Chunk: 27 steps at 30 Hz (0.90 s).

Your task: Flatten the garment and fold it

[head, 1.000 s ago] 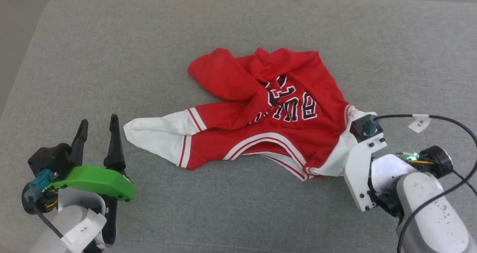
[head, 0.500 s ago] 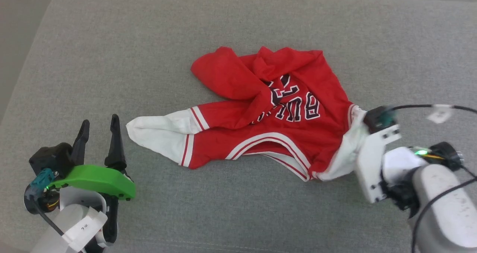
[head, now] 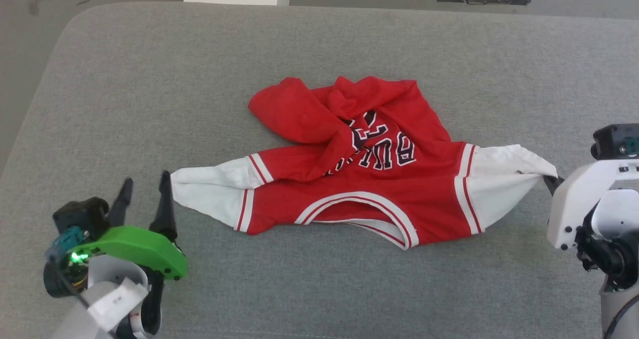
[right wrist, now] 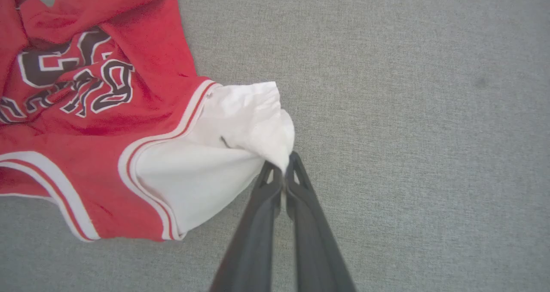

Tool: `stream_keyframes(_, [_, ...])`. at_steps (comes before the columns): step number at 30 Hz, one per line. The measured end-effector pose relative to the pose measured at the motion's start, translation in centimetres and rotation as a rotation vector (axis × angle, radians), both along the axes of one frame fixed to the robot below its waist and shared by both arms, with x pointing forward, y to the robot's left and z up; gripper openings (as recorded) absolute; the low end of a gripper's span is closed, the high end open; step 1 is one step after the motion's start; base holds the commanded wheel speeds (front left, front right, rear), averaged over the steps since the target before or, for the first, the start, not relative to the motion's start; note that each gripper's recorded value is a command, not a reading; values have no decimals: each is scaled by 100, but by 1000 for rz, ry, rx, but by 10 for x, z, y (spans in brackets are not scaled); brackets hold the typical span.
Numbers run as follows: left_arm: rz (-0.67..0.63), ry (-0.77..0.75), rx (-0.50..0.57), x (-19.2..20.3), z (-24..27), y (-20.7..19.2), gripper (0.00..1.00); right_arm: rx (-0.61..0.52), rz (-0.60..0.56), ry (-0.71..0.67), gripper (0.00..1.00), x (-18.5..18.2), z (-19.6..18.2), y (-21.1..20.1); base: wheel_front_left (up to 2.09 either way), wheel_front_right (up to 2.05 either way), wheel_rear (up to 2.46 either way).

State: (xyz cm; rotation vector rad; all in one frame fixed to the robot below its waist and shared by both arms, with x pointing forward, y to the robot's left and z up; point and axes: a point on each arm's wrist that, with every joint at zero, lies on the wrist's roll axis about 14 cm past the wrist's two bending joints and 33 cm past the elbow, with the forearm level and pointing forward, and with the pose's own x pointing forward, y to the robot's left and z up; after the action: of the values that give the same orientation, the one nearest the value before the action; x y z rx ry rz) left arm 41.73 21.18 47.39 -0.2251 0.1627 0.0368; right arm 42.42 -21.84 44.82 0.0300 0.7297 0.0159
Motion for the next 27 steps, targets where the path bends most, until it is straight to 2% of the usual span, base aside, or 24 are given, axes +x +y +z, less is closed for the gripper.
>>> stream_keyframes(7, [-78,332,-18,9,-40,-19,100,8,-11,20,0,-4,-6,0,0,0,0])
stream_keyframes(11, [-126,541,61,21,-57,-17,100,8,-2,44,0,-3,-13,2,0,0,0])
stream_keyframes(17, [-127,748,164,31,-83,-2,100,5,6,77,0,-2,-25,1,0,0,0])
stream_keyframes(21, [-147,878,165,26,-107,-5,100,-3,-5,102,0,-3,-34,-5,0,0,0])
stream_keyframes(25, [-153,959,101,24,-117,-10,100,-7,-18,118,0,-4,-40,-10,0,0,0])
stream_keyframes(26, [-153,968,88,24,-118,-10,65,-8,-21,119,0,-4,-41,-11,0,0,0])
stream_keyframes(27, [-153,974,74,25,-118,-11,18,-9,-25,121,0,-4,-42,-13,0,0,0])
